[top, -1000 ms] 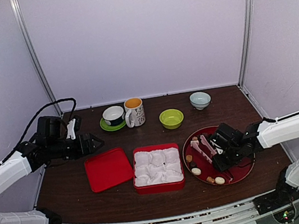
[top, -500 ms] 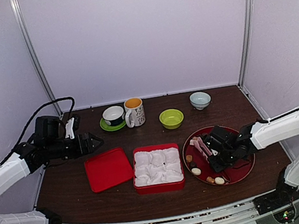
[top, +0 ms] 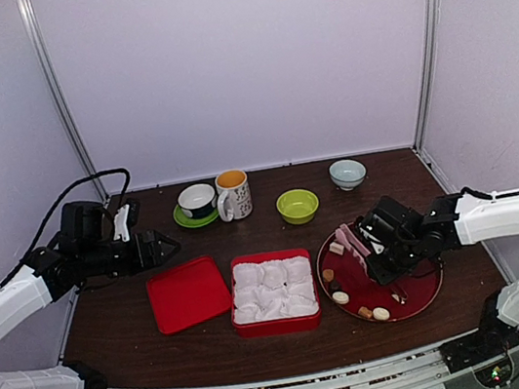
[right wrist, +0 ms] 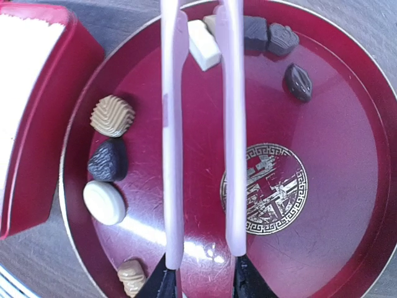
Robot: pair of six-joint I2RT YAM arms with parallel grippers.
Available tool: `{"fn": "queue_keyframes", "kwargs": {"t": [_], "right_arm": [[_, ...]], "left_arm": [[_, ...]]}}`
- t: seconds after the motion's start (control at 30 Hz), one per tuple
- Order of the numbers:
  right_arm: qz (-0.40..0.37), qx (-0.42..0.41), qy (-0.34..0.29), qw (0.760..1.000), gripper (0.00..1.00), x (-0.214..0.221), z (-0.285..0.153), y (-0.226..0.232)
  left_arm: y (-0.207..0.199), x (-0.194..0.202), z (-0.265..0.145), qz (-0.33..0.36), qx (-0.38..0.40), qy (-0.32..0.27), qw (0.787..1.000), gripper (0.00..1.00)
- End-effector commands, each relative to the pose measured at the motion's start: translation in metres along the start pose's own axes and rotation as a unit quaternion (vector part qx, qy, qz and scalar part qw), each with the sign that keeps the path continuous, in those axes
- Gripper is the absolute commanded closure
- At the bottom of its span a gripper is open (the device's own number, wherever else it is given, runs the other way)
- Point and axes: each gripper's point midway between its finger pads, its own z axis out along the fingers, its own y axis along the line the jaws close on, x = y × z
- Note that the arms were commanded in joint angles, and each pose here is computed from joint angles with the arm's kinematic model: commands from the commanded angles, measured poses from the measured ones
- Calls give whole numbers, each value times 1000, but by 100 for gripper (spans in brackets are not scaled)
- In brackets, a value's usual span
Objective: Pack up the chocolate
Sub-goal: Pick up the clamp from the plate, then pick up the fake chocolate from the plate.
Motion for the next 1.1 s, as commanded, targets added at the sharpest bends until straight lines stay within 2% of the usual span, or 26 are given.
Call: {"fn": "queue_keyframes", "kwargs": {"t": [0.0, 0.13, 0.47, 0.87, 1.07], "right_arm": [[-26, -8, 8, 1000, 69, -5, -14, 3], [-56, -7, 25, 998, 69, -6, -13, 5], [-72, 4, 71, 995, 68, 2, 2, -2], [-65, 22, 61, 996, 64, 2, -1, -14], [-64, 26, 36, 997, 62, -7, -11, -18]], "left_arm": [[-8, -9, -3, 6, 12, -20, 1000, 17], [-8, -9, -2, 7, 12, -20, 1000, 17], [-8, -9, -1, 8, 10, -17, 1000, 17], [-5, -7, 1, 7, 5, -12, 1000, 17], [-5, -7, 1, 7, 5, -13, 1000, 17]]}}
